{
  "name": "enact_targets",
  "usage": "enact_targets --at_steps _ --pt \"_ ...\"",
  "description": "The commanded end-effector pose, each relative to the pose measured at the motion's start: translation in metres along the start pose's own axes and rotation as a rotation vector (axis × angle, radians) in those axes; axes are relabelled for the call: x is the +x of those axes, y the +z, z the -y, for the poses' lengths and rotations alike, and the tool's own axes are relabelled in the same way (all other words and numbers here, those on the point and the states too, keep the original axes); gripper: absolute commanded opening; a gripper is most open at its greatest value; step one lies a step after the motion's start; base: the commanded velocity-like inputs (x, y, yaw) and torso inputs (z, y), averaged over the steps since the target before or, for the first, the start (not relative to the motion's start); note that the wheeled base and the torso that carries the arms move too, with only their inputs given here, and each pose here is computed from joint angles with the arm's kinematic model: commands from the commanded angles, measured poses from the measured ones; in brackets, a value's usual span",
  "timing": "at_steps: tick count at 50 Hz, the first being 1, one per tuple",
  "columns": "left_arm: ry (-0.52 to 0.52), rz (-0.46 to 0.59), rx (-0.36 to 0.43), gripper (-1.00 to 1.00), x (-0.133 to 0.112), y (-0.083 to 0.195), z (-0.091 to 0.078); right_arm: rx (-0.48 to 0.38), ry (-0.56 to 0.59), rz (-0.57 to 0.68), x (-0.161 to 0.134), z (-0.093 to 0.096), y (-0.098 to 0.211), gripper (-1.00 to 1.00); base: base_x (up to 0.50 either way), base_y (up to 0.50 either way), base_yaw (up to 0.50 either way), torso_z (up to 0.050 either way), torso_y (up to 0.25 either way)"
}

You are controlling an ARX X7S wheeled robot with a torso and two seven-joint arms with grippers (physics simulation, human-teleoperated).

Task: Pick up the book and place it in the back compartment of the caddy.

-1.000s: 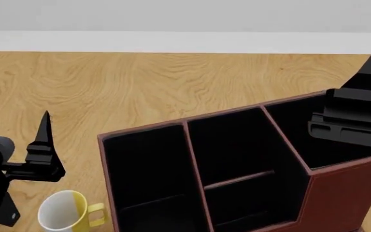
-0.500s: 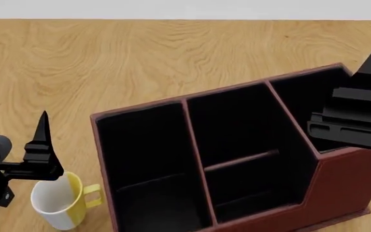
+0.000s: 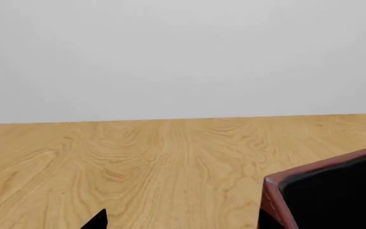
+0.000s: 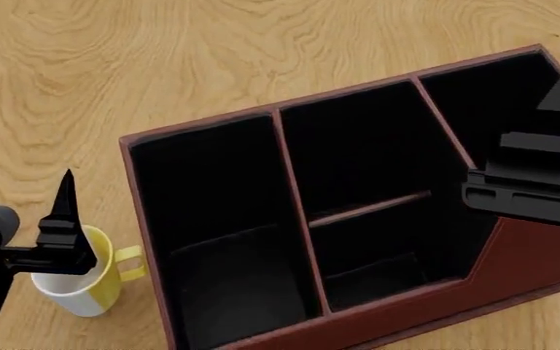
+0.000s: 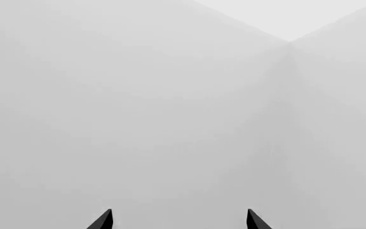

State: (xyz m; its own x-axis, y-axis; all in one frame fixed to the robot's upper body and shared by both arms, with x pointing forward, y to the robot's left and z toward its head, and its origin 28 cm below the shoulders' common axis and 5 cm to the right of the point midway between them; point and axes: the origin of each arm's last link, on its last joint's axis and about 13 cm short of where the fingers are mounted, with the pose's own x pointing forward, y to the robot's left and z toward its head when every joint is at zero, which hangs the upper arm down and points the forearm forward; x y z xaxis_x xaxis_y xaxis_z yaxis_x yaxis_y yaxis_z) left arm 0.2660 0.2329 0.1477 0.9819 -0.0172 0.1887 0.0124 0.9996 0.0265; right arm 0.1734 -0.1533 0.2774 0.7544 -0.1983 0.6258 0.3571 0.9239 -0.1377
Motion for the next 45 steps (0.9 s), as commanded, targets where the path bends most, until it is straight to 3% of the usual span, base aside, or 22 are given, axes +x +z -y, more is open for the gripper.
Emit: enact_targets --at_steps 1,22,24,28,45 --pt "0.011 0.006 0.004 1.0 0.0 0.002 -0.001 0.001 -0.002 0.003 0.0 0.0 0.0 1.0 0.0 0.0 0.0 0.0 0.0" --pt "0.049 -0.021 0.026 1.0 -0.003 0.009 -0.001 0.005 -0.01 0.006 -0.002 0.004 0.001 1.0 0.0 0.0 0.0 0.0 0.0" --pt "0.073 -0.047 0.0 1.0 -0.004 0.01 -0.002 0.006 -0.009 0.006 -0.002 0.004 0.001 1.0 0.0 0.0 0.0 0.0 0.0" --pt "0.089 -0.065 0.031 1.0 -0.007 0.011 -0.003 0.009 -0.008 0.005 -0.002 0.003 0.0 1.0 0.0 0.0 0.0 0.0 0.0" --pt "0.371 -0.157 -0.062 1.0 -0.009 0.006 -0.004 0.009 -0.006 0.007 -0.002 0.003 0.001 1.0 0.0 0.0 0.0 0.0 0.0"
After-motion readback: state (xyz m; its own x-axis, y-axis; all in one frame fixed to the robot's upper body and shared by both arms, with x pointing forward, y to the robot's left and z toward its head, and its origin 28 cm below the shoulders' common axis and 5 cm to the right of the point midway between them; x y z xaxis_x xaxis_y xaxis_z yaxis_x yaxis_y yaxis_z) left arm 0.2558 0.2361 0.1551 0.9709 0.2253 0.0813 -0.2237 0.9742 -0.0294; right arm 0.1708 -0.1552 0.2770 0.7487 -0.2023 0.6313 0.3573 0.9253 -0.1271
